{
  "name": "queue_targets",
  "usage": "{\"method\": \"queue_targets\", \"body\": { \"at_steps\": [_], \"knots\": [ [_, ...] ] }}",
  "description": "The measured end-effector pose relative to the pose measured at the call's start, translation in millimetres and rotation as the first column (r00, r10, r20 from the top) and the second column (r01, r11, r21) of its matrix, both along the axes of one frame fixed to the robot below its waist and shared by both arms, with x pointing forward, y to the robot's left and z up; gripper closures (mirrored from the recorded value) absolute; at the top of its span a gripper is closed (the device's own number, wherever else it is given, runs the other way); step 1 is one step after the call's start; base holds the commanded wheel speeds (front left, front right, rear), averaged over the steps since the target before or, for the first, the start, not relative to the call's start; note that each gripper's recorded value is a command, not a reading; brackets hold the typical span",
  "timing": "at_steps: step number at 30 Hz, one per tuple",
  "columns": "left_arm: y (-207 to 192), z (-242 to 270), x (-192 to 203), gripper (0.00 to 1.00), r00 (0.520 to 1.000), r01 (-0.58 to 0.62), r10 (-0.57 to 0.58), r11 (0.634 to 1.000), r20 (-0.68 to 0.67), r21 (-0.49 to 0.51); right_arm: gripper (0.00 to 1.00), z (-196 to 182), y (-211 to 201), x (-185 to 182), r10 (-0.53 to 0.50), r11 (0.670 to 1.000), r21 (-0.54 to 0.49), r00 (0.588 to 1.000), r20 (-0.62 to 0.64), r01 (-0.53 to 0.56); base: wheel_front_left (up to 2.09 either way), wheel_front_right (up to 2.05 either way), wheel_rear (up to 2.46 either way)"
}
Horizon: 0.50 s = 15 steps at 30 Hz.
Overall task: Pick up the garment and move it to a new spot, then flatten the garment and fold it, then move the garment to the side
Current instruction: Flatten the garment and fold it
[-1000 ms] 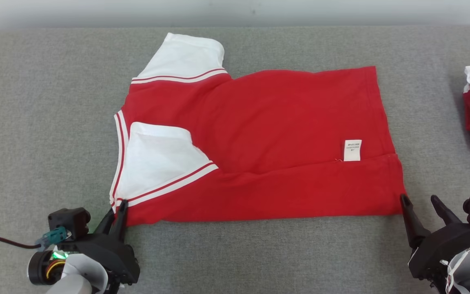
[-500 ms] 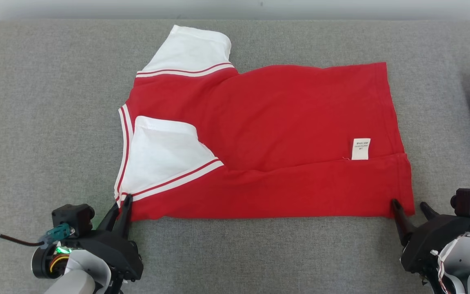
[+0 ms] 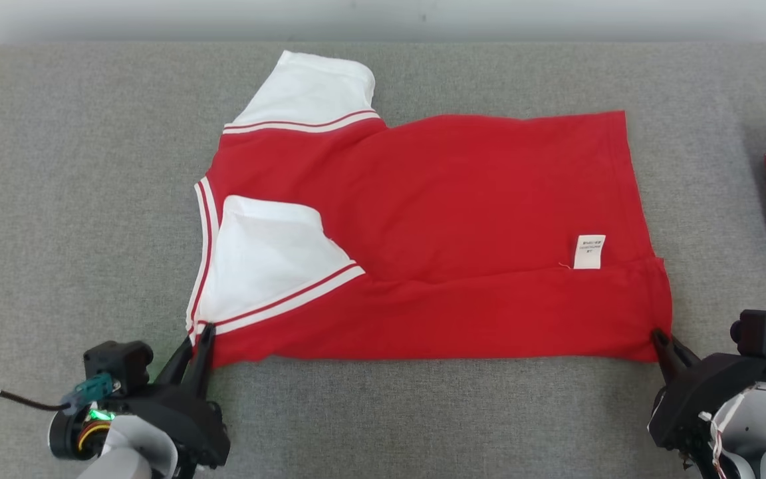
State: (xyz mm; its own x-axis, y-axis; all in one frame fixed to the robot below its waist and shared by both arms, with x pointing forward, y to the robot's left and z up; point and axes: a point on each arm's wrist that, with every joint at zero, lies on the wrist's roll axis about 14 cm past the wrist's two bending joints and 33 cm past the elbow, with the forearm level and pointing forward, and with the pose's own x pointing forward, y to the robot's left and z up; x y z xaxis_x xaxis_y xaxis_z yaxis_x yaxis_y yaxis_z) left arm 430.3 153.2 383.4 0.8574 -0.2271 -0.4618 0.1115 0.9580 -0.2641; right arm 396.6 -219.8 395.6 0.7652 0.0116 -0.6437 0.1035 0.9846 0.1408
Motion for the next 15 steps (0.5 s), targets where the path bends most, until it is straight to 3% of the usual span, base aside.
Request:
{"method": "queue_targets", "body": {
  "at_steps": [6,15],
  "knots": [
    [10.0,6.6,-15.2,1.0,1.0,0.015,-0.015,1.0,0.011,0.027,1.0,15.2,3.6,-13.1,0.003,0.999,0.033,1.0,0.027,-0.004,0.0,0.0,0.0],
    [15.1,16.2,-52.0,1.0,1.0,0.0,0.001,0.999,-0.023,0.041,1.0,6.3,-2.2,-60.5,-0.017,0.996,0.084,0.995,-0.101,0.026,0.0,0.0,0.0]
  ]
}}
